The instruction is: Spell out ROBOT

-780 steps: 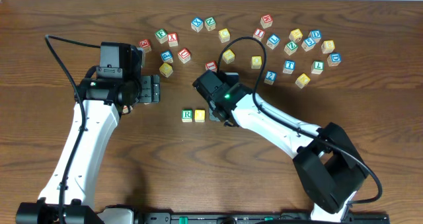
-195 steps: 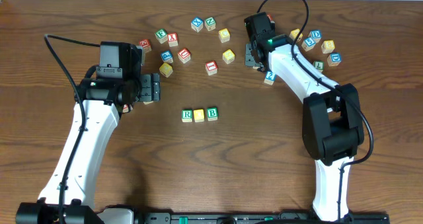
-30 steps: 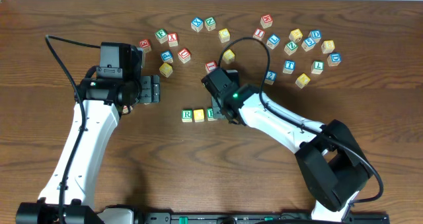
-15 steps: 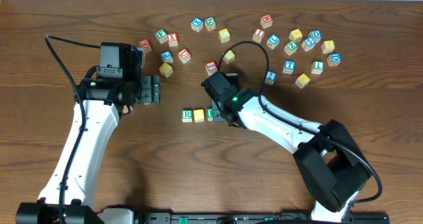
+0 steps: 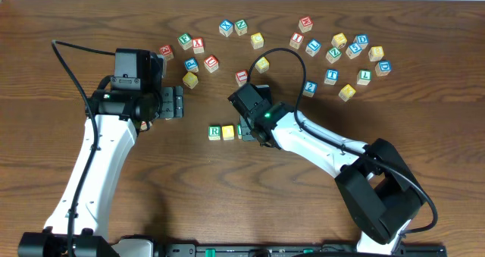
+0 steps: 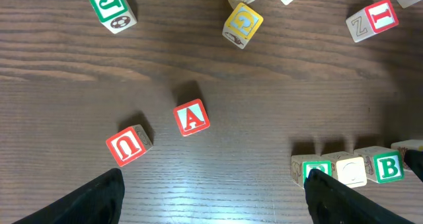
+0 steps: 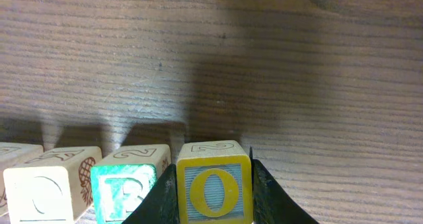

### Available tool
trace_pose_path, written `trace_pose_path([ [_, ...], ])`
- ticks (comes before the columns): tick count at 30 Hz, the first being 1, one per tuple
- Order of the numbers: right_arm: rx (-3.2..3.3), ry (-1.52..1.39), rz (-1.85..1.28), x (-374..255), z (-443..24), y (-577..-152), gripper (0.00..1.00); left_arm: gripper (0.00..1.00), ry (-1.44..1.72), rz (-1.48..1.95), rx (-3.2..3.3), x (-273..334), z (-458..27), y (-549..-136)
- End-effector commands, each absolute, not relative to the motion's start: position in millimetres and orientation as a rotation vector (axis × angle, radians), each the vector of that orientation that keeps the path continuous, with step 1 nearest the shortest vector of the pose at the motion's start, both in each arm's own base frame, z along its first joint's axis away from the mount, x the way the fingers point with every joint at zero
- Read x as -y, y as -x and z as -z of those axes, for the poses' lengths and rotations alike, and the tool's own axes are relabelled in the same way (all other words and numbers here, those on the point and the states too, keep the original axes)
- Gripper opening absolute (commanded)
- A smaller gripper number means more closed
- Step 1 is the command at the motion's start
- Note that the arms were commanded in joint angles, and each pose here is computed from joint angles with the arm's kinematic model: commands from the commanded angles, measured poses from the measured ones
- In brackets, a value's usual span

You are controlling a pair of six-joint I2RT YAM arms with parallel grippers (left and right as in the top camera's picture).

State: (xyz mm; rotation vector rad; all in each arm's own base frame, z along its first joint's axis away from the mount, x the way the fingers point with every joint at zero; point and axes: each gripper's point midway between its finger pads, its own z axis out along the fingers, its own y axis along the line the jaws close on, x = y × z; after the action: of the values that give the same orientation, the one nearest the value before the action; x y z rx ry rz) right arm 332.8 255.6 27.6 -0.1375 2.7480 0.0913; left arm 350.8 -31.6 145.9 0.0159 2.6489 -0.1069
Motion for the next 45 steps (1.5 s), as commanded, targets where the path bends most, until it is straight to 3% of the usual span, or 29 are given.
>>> trace_pose_path([
  [1, -2.75, 0.125, -0.089, -256, -25, -329, 0.15, 0.86, -0.011, 0.094, -2.636, 29, -151, -351],
  [31, -2.77, 0.134, -0.066, -256, -9, -329, 0.18, 0.86, -0.011, 0.094, -2.635, 29, -151, -351],
  [45, -2.767, 0.134, -0.068, -256, -9, -329, 0.29, 0.86, -0.011, 0.094, -2.636, 28, -151, -351],
])
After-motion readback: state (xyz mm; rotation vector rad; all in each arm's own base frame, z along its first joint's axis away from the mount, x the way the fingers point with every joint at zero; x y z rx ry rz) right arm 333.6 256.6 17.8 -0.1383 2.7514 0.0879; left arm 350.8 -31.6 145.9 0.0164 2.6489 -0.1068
